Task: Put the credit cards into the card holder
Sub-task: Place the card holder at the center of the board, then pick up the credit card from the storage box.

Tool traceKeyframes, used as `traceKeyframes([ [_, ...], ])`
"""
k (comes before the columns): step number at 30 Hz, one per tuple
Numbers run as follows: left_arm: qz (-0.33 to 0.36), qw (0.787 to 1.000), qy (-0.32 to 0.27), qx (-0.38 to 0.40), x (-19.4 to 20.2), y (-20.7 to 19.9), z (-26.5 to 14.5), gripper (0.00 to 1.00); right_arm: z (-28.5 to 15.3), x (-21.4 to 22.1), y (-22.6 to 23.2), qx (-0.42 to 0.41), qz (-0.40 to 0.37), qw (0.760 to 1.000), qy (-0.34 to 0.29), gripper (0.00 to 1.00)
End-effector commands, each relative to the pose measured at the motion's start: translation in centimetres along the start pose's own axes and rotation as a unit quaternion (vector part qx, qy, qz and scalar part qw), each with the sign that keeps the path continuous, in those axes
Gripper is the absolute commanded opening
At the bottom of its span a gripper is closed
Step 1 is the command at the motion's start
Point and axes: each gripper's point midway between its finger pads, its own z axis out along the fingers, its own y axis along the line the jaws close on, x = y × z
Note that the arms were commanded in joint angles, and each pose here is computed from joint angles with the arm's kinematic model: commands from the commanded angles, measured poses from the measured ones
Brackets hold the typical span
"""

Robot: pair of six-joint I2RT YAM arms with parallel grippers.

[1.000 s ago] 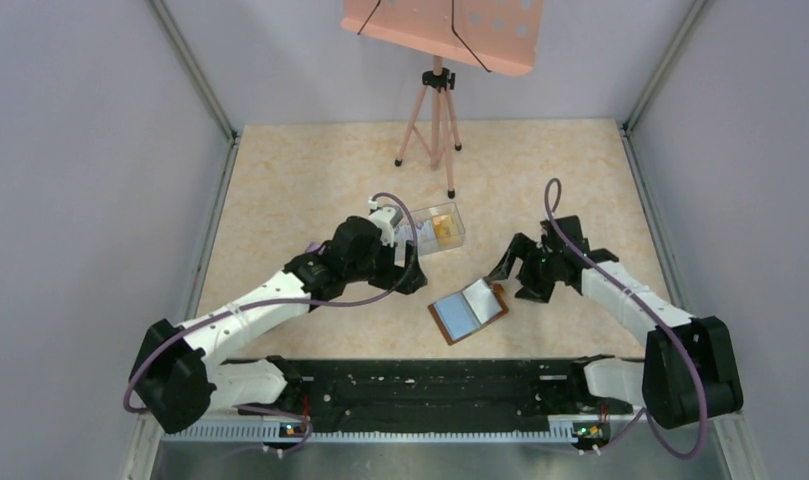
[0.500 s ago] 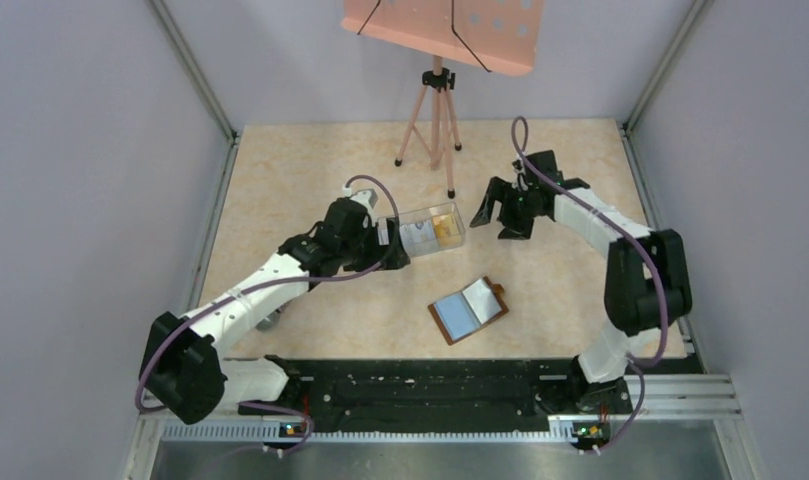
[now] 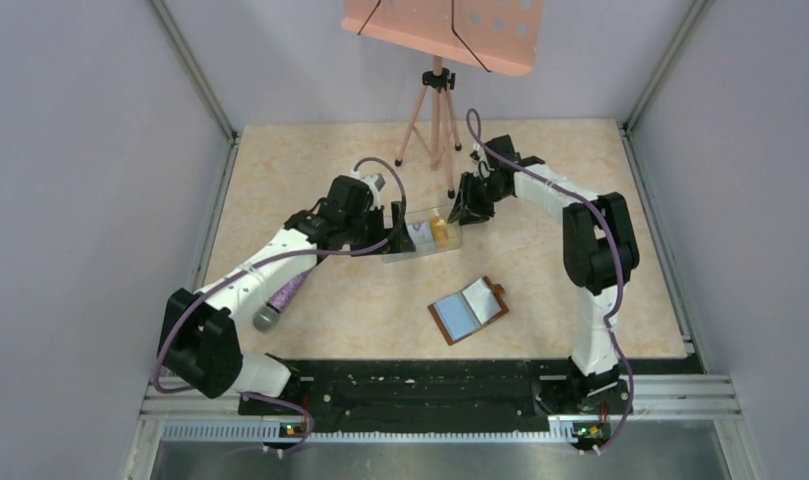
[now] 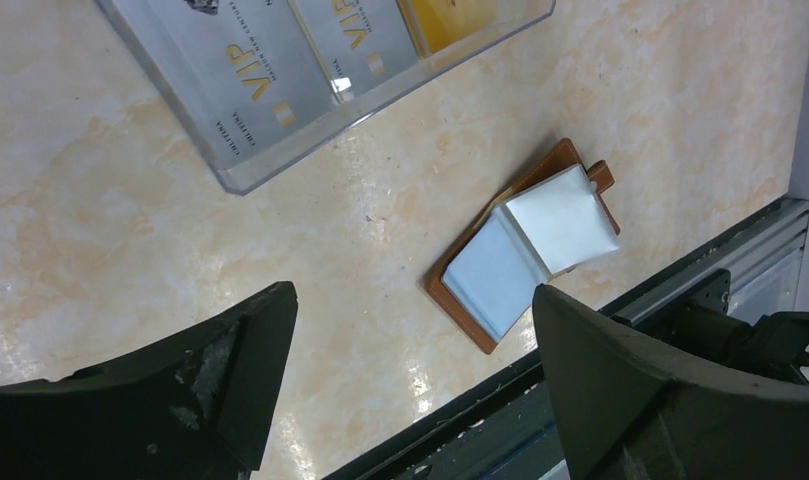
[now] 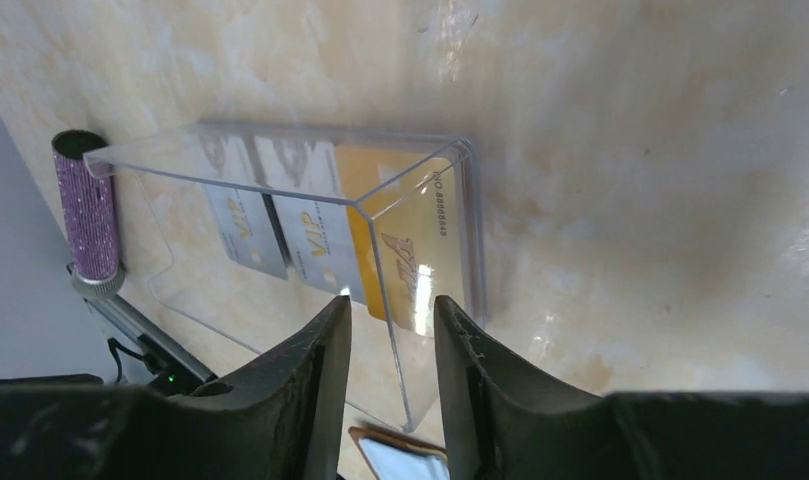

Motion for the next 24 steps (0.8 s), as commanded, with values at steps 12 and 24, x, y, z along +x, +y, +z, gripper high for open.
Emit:
traceKeyframes([
  [12,-0.019,0.997,0.068,-0.022,-1.4,0.5,4.6,0.78,-0.1,7.7,6.7,-0.030,-0.053,0.996,0.064,0.33],
  [24,-0.041,0.994,0.103,-0.018,-2.4,1.9,10.0,0.49,0.1,8.4,7.6,-0.055,-0.041,0.996,0.064,0.27],
])
